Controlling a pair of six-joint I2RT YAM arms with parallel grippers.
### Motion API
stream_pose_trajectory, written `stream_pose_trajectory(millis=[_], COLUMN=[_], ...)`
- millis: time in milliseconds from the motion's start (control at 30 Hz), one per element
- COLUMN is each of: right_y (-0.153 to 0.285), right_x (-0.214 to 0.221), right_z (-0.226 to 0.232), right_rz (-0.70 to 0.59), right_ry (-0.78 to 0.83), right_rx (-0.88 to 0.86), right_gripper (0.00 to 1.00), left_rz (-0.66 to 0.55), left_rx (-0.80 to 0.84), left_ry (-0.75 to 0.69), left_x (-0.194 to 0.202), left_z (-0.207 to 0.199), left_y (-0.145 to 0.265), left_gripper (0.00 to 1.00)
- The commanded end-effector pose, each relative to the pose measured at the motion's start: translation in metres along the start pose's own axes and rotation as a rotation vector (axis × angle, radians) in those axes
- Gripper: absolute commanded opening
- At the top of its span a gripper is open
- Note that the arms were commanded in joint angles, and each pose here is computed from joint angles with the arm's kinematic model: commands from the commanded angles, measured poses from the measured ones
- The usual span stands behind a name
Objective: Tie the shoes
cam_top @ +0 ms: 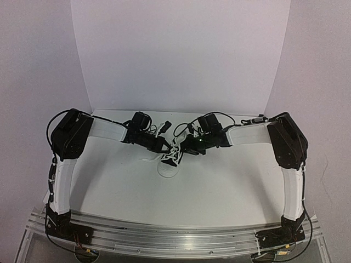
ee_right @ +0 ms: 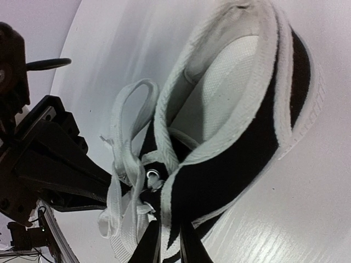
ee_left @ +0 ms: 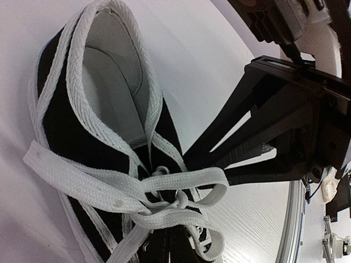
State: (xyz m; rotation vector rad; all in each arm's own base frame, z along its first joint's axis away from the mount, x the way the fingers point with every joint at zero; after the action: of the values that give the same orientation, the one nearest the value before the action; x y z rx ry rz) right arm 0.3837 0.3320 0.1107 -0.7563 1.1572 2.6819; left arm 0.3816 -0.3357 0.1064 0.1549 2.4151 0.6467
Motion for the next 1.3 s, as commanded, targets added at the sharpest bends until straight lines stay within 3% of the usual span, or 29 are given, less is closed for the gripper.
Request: stream_pose_trajectory(millis=[0,467,800,1100,1267], right_y=[0.015,-0.008,-0.014,-0.025,-0.03], right_x=[-0.023,-0.023,-0.012,-0.012,-0.013], right_z=[0.034,0.029,0.022,0.02,0.018], right_rz=[-0.077,-0.048,-0.01,0.01,0.008], right_ry=[0.079,0.086,0.048,0.009,0.006], right_rx=[-0.079,-0.125,-0.129,-0.154,-0.154], right_gripper=[0.15,0.22,0.17,0.26,0.25], left_rz=[-0.039,-0.046,-0.04,-0.044,-0.038], left_rx=[0.027,0.027,0.037,0.046,0.057], left_ry=[-0.046,-0.072,-0.065,-0.058,-0.043], left_x=[-0.016,-0.023,-0.022,-0.023,-0.02], left_z=[-0.005,-0.002,-0.002,-0.003,-0.003], left_y=[-0.004,-0.01,-0.01,-0.01,-0.011], left_gripper=[0.0,0.0,0.0,0.0,0.0])
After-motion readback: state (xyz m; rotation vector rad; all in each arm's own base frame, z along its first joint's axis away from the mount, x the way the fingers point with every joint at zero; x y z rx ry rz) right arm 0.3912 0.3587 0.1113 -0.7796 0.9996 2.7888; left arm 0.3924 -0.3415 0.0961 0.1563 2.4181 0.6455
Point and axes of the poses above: each gripper's point midway between its finger pads, its own y axis back along the fingers, its own z axis along the line the jaws close on, x = y × z, the point moved 7 cm from there along y, back along the fingers, and after that the axes turned 7 degrees about y, right-handed, at the moved point
